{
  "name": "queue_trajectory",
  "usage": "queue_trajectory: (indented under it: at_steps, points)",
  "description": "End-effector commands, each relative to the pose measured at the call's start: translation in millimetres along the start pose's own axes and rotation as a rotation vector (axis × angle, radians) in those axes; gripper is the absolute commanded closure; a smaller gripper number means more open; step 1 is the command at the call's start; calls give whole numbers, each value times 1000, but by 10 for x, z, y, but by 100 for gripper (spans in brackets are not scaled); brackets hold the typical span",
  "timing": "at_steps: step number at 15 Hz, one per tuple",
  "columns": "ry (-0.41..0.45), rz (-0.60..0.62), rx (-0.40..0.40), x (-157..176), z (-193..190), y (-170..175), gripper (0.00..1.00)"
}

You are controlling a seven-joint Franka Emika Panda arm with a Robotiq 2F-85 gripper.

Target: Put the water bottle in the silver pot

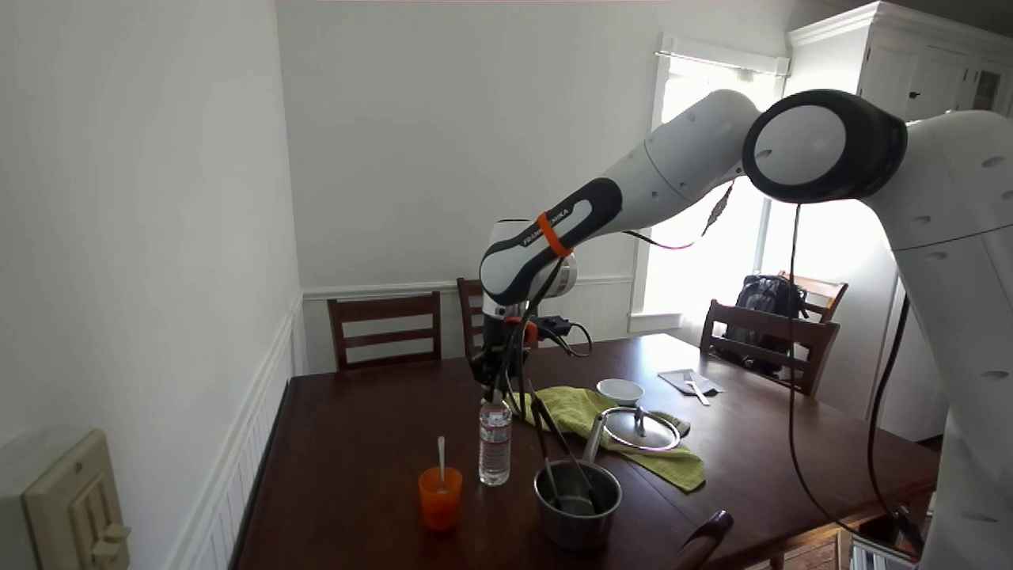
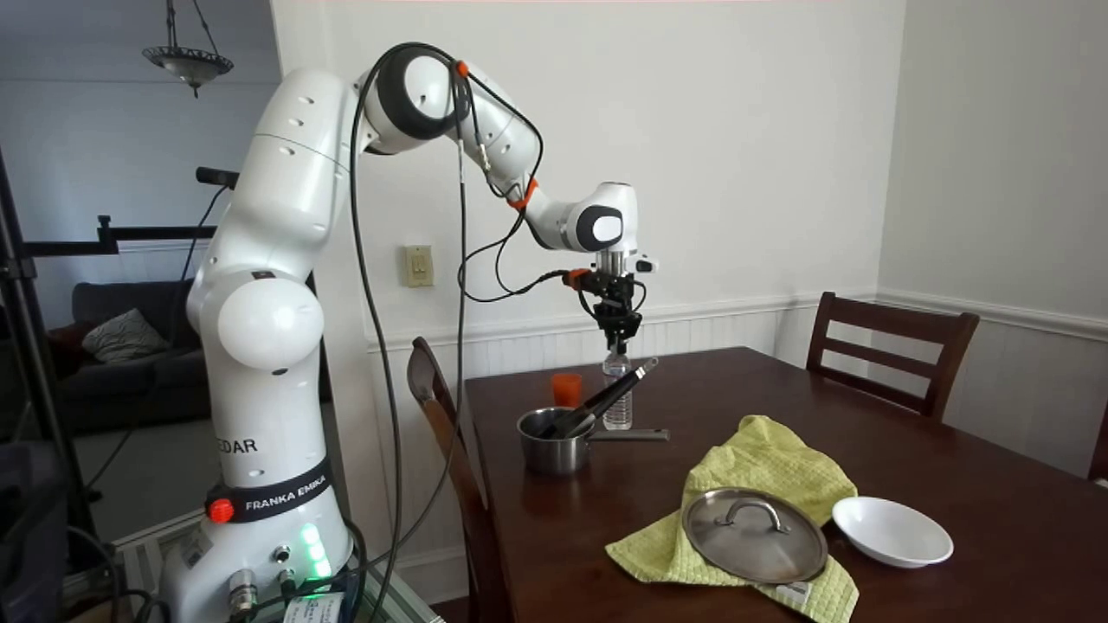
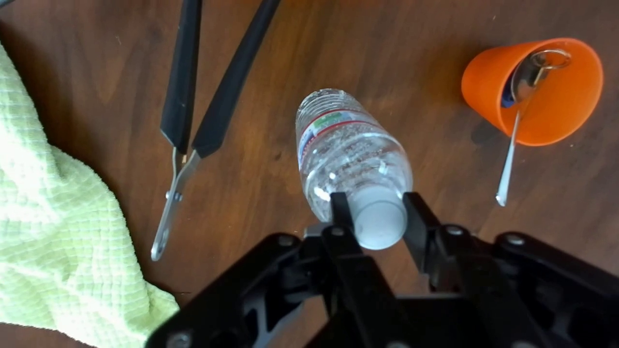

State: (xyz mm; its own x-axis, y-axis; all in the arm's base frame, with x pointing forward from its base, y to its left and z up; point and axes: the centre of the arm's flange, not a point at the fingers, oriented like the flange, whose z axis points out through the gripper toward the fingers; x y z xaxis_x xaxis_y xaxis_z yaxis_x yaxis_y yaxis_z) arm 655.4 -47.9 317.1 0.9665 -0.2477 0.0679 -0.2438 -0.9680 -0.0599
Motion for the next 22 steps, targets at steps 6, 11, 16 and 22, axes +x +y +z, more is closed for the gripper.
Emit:
queue_trajectory:
  at_steps: [6, 11, 16, 22]
  points:
    - [-4, -124, -41, -629, -536, -558, 92]
    - [1, -173, -24, -1194, -1145, -759, 92]
    - [9, -115, -12, -1808, -1779, -594, 92]
    - [84, 50, 36, -2261, -2147, -94, 92]
